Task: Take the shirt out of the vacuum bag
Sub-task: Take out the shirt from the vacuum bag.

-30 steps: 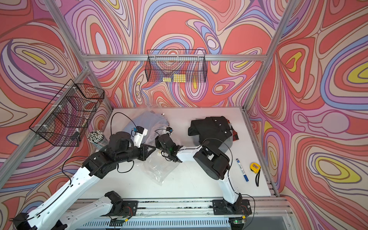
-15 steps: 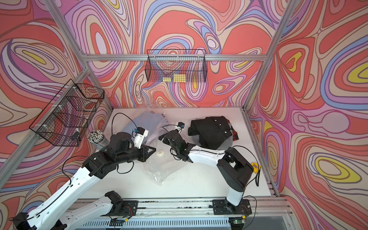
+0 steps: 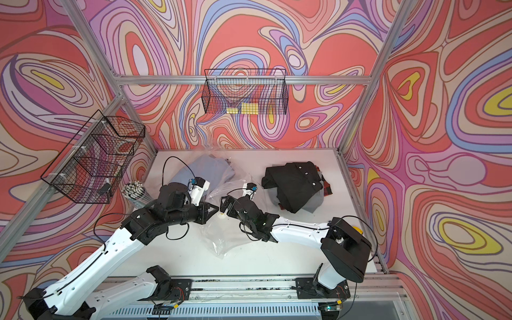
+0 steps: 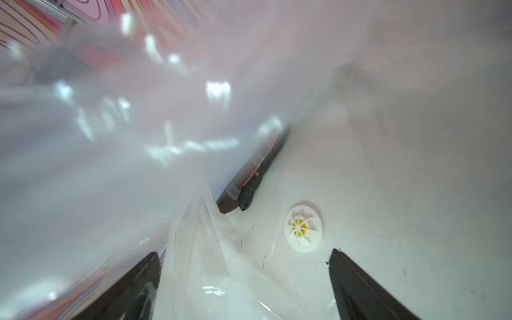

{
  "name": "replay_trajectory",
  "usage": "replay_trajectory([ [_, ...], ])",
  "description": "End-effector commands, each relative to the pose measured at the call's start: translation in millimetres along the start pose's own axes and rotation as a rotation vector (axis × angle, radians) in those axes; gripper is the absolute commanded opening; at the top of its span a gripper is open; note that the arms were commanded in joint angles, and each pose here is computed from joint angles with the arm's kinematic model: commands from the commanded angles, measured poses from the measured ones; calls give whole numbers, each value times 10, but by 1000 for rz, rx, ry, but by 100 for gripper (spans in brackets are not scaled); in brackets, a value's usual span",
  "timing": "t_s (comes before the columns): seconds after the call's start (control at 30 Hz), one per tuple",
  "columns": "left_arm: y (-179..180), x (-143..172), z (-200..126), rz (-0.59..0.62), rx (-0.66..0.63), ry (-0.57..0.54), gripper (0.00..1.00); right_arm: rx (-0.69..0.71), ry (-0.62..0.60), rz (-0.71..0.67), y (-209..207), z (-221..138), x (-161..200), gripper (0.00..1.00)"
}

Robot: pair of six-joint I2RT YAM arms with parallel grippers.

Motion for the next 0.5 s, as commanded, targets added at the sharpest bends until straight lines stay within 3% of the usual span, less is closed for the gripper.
replay_trajectory([
  [0.0, -72, -93, -78, 27, 3, -38, 0, -59, -13, 27, 166, -148, -17, 98],
  [0.13, -72, -115, -55, 24, -2, -41, 0, -95, 16, 50, 223, -164, 84, 98],
  [0.27, -110, -158, -54, 20, 16, -43, 0, -30, 18, 9, 183, -89, 215, 98],
  [0.47, -176, -204, -116, 29, 46, -55, 0, -44, -70, 30, 62, 45, 205, 98],
])
Point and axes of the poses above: each gripper's point midway between its finger pads, its own z axis out along the fingers, its own y axis along the line the jaws close on, x = y × z, the point moved 9 cm from there along -z, back along the fingers, and after that the axes turned 3 degrees about -z, right-handed, at the moved point
